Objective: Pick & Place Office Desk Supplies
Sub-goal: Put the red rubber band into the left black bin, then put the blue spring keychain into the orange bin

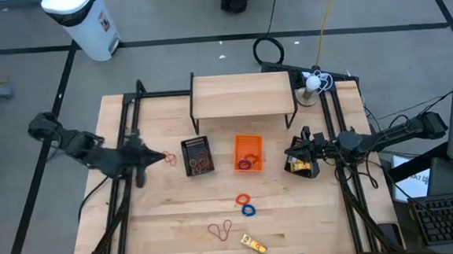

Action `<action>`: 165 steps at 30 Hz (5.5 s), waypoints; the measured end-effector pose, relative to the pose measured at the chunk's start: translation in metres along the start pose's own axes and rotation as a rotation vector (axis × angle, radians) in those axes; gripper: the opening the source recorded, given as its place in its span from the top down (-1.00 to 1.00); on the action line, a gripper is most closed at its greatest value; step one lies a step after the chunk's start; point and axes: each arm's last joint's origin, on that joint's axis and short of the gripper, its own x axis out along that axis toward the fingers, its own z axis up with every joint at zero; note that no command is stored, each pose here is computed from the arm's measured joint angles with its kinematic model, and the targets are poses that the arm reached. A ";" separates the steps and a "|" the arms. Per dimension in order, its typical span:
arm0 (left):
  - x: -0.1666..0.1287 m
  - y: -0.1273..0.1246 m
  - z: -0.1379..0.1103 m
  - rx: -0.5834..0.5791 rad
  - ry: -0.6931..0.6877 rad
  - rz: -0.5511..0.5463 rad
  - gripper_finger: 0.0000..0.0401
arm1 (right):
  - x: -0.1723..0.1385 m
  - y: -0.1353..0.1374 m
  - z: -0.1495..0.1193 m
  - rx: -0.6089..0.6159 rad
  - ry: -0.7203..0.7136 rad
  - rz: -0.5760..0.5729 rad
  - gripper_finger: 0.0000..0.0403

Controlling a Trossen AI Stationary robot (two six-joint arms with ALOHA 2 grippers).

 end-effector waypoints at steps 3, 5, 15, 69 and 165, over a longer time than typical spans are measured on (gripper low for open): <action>0.022 -0.008 0.016 0.055 0.192 0.118 1.00 | 0.000 0.000 0.000 0.000 0.000 0.000 0.98; 0.041 -0.010 0.021 0.091 0.310 0.172 1.00 | 0.000 0.000 0.000 0.000 0.000 -0.001 0.98; 0.144 -0.002 0.026 0.276 0.669 0.210 1.00 | 0.001 0.000 -0.001 -0.002 0.012 -0.002 0.98; 0.065 0.047 -0.056 0.001 -0.165 -0.289 0.94 | 0.003 0.000 -0.007 -0.004 0.064 -0.005 0.98; 0.077 0.065 -0.126 -0.193 -0.317 -0.222 0.89 | 0.162 0.155 0.019 0.015 0.697 0.118 0.96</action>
